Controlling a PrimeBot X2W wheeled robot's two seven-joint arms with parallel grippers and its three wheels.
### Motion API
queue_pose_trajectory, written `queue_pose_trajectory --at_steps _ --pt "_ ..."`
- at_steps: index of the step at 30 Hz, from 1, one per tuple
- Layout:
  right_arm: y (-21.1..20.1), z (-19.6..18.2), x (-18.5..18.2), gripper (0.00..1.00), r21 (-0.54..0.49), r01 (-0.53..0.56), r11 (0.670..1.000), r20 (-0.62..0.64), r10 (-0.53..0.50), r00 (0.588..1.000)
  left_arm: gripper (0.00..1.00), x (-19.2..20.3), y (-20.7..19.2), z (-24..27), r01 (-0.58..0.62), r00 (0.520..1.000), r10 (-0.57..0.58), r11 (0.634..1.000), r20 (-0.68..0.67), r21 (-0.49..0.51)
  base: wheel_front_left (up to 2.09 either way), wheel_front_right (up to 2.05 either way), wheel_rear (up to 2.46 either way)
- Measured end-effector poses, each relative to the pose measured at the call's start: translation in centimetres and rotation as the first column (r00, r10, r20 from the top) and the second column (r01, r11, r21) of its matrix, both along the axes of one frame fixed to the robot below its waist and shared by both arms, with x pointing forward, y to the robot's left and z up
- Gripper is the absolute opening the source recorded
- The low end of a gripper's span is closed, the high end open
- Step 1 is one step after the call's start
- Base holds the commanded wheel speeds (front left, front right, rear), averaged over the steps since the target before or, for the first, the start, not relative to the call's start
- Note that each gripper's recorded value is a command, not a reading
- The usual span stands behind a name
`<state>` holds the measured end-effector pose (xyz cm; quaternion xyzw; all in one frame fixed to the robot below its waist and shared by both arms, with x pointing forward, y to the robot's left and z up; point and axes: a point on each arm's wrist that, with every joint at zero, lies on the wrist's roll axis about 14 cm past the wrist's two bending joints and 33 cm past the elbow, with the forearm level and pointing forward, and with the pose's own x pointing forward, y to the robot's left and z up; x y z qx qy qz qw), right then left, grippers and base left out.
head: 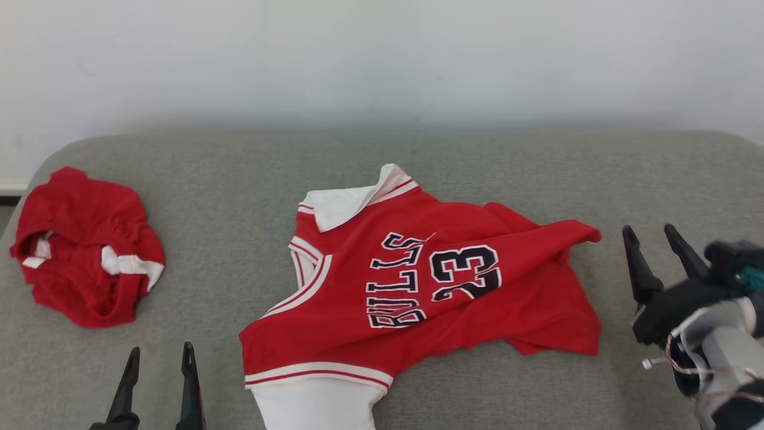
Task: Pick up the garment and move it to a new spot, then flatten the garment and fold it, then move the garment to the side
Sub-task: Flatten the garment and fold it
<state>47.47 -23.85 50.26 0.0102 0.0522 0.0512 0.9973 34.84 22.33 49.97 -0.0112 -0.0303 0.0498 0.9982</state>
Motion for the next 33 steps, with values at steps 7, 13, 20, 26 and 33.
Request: queue_pose_trajectory --at_steps 7,13,20,26,33 --pt "-2.5 -2.7 -5.7 1.00 0.042 0.067 0.997 -0.022 -0.066 0.998 1.00 0.4 -1.6 0.5 0.047 0.999 -0.047 0.999 0.019 -0.006 0.00 0.00 0.00" --pt "-0.8 -5.4 -8.8 1.00 0.093 0.063 0.994 -0.079 -0.056 0.995 1.00 0.7 -2.1 0.3 0.059 0.998 -0.059 0.998 0.013 -0.010 0.00 0.00 0.00" --pt "0.1 -5.9 -9.3 1.00 0.102 0.059 0.993 -0.109 -0.048 0.993 1.00 -0.2 -2.6 -2.3 0.074 0.995 -0.078 0.995 -0.064 -0.063 0.00 0.00 0.00" --pt "0.6 -6.1 -8.6 1.00 0.095 0.054 0.994 -0.122 -0.042 0.992 1.00 -2.1 -4.3 -6.3 0.110 0.968 -0.138 0.984 -0.209 -0.138 0.00 0.00 0.00" --pt "1.1 -6.5 -6.7 1.00 0.070 0.044 0.997 -0.136 -0.034 0.990 1.00 -3.9 -6.5 -10.5 0.118 0.917 -0.204 0.959 -0.342 -0.256 0.00 0.00 0.00"
